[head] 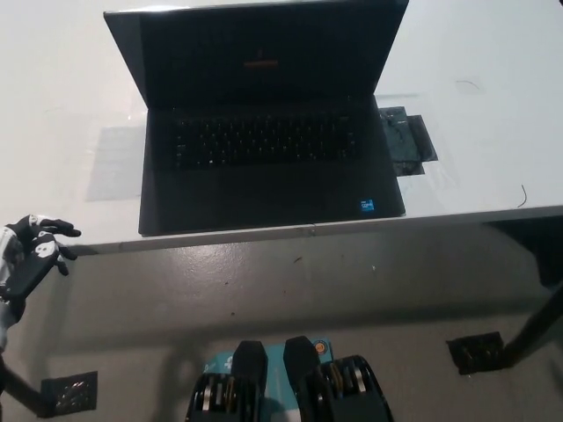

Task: The robot uses its right hand to push down on the lid of a laptop kept in the middle of the desk to close it

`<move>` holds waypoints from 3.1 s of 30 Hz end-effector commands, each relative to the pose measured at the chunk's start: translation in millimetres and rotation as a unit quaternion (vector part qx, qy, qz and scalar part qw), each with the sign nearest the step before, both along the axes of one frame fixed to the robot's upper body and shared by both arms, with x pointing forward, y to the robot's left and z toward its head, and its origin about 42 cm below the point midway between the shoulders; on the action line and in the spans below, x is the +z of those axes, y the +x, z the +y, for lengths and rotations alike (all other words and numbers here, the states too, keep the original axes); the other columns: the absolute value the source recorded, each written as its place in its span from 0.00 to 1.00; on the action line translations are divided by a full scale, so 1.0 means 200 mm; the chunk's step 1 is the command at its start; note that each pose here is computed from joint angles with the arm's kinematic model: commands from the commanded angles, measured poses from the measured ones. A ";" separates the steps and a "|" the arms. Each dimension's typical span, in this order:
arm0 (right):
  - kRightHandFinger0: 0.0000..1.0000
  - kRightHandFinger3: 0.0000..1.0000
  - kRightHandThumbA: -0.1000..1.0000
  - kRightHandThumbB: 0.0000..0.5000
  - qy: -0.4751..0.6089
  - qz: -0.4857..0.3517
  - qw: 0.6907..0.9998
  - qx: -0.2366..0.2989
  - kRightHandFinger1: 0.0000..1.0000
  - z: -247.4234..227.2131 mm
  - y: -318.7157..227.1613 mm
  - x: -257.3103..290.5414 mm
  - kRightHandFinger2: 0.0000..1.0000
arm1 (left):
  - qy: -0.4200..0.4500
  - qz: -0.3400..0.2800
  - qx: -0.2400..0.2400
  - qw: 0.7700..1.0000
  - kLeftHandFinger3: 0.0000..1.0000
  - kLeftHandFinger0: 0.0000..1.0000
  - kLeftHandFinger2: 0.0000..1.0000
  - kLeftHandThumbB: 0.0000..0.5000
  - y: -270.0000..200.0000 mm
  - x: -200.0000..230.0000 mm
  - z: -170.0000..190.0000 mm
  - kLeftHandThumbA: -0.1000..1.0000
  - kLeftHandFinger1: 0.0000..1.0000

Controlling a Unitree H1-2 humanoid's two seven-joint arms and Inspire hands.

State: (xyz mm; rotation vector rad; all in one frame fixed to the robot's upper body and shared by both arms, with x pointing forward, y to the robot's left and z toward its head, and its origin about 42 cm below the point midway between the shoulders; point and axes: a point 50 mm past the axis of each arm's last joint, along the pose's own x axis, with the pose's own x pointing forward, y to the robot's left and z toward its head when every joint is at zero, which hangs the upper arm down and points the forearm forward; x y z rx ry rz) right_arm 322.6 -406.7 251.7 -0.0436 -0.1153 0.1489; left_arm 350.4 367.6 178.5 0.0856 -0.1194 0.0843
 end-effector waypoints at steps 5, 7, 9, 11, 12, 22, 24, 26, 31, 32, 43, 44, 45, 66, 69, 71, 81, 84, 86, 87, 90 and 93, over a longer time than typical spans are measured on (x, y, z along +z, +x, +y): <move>1.00 1.00 0.43 0.61 -0.051 -0.115 0.991 0.032 1.00 0.03 0.24 0.62 1.00 | 0.014 -0.026 -0.018 0.999 0.56 0.28 0.49 0.29 0.02 0.13 0.03 0.01 0.36; 1.00 1.00 0.38 0.54 -0.053 -0.135 0.988 0.043 1.00 0.07 0.32 0.73 1.00 | 0.019 -0.022 -0.012 0.999 0.55 0.27 0.48 0.32 0.02 0.13 0.03 0.01 0.35; 1.00 1.00 0.41 0.51 -0.053 -0.155 0.984 0.065 1.00 0.14 0.42 0.87 1.00 | 0.017 -0.019 -0.015 1.000 0.55 0.28 0.48 0.32 0.02 0.13 0.03 0.01 0.36; 1.00 1.00 0.42 0.50 -0.063 -0.168 0.981 0.073 1.00 0.21 0.46 0.96 1.00 | 0.020 -0.022 -0.017 0.999 0.56 0.26 0.49 0.28 0.02 0.14 0.02 0.00 0.35; 1.00 1.00 0.43 0.49 -0.069 -0.176 0.978 0.085 1.00 0.25 0.49 1.01 1.00 | 0.021 -0.025 -0.019 0.999 0.56 0.25 0.49 0.28 0.03 0.14 0.02 0.00 0.35; 1.00 1.00 0.34 0.37 -0.100 -0.171 0.972 0.123 1.00 0.56 0.87 1.19 0.95 | 0.012 -0.020 -0.021 1.000 0.60 0.31 0.51 0.23 0.03 0.14 0.03 0.00 0.37; 1.00 1.00 0.37 0.39 -0.105 -0.168 0.973 0.121 1.00 0.58 0.91 1.19 0.95 | 0.015 -0.022 -0.024 0.999 0.60 0.32 0.51 0.23 0.03 0.13 0.03 0.00 0.37; 1.00 1.00 0.37 0.41 -0.108 -0.150 0.976 0.114 1.00 0.64 0.99 1.19 0.96 | 0.014 -0.018 -0.022 0.999 0.61 0.32 0.52 0.26 0.04 0.12 0.04 0.00 0.38; 1.00 1.00 0.42 0.59 -0.137 -0.121 0.977 0.112 1.00 0.77 1.16 1.16 0.90 | 0.014 -0.017 -0.022 1.000 0.63 0.34 0.55 0.25 0.02 0.14 0.03 0.00 0.40; 1.00 1.00 0.41 0.59 -0.138 -0.121 0.977 0.112 1.00 0.77 1.16 1.16 0.90 | 0.014 -0.017 -0.022 1.000 0.63 0.34 0.55 0.25 0.02 0.14 0.03 0.00 0.40; 1.00 0.99 0.47 0.88 -0.217 -0.060 0.966 0.129 1.00 1.01 1.33 0.98 0.86 | 0.021 -0.005 -0.011 1.000 0.56 0.37 0.54 0.29 0.00 0.15 0.02 0.00 0.42; 1.00 0.97 0.50 0.95 -0.225 -0.062 0.964 0.131 1.00 1.03 1.34 0.98 0.83 | 0.015 -0.006 -0.013 1.000 0.56 0.35 0.54 0.30 0.00 0.14 0.03 0.00 0.41; 1.00 0.98 0.52 0.96 -0.236 -0.065 0.960 0.133 1.00 1.05 1.34 0.98 0.84 | 0.020 -0.007 -0.016 1.000 0.56 0.35 0.54 0.29 0.00 0.15 0.03 0.00 0.41; 1.00 0.93 0.49 0.80 -0.219 -0.101 0.954 0.178 1.00 1.38 1.23 1.10 0.94 | 0.014 -0.015 -0.024 1.000 0.54 0.31 0.51 0.33 0.02 0.17 0.05 0.00 0.39; 1.00 0.92 0.47 0.74 -0.217 -0.094 0.953 0.187 1.00 1.37 1.22 1.03 0.90 | 0.016 -0.013 -0.021 1.000 0.55 0.30 0.51 0.32 0.03 0.18 0.05 0.00 0.37; 1.00 1.00 0.51 0.80 -0.225 -0.073 0.954 0.185 1.00 1.35 1.21 0.95 0.92 | 0.018 -0.013 -0.021 1.000 0.55 0.30 0.51 0.31 0.02 0.18 0.05 0.00 0.38; 1.00 1.00 0.53 0.91 -0.259 -0.028 0.950 0.174 1.00 1.23 1.28 0.69 1.00 | 0.022 -0.022 -0.028 0.999 0.55 0.29 0.50 0.31 0.00 0.19 0.06 0.00 0.36; 1.00 1.00 0.51 0.91 -0.258 -0.029 0.951 0.170 1.00 1.21 1.30 0.72 1.00 | 0.028 -0.018 -0.029 0.999 0.56 0.31 0.51 0.30 -0.01 0.17 0.06 0.00 0.38; 1.00 1.00 0.51 0.90 -0.263 -0.034 0.950 0.166 1.00 1.21 1.30 0.74 1.00 | 0.027 -0.019 -0.032 0.999 0.56 0.32 0.51 0.30 0.00 0.18 0.05 0.00 0.38; 1.00 1.00 0.52 0.91 -0.270 -0.043 0.948 0.164 1.00 1.22 1.30 0.78 1.00 | 0.023 -0.021 -0.033 0.999 0.56 0.32 0.51 0.30 0.01 0.18 0.05 0.00 0.38; 1.00 1.00 0.51 0.90 -0.267 -0.050 0.948 0.166 1.00 1.24 1.28 0.81 1.00 | 0.021 -0.025 -0.032 0.999 0.56 0.30 0.50 0.31 0.02 0.19 0.05 0.00 0.37; 1.00 1.00 0.53 0.91 -0.260 -0.052 0.949 0.171 1.00 1.24 1.27 0.80 1.00 | 0.025 -0.024 -0.028 0.999 0.54 0.31 0.50 0.34 0.04 0.21 0.05 0.00 0.37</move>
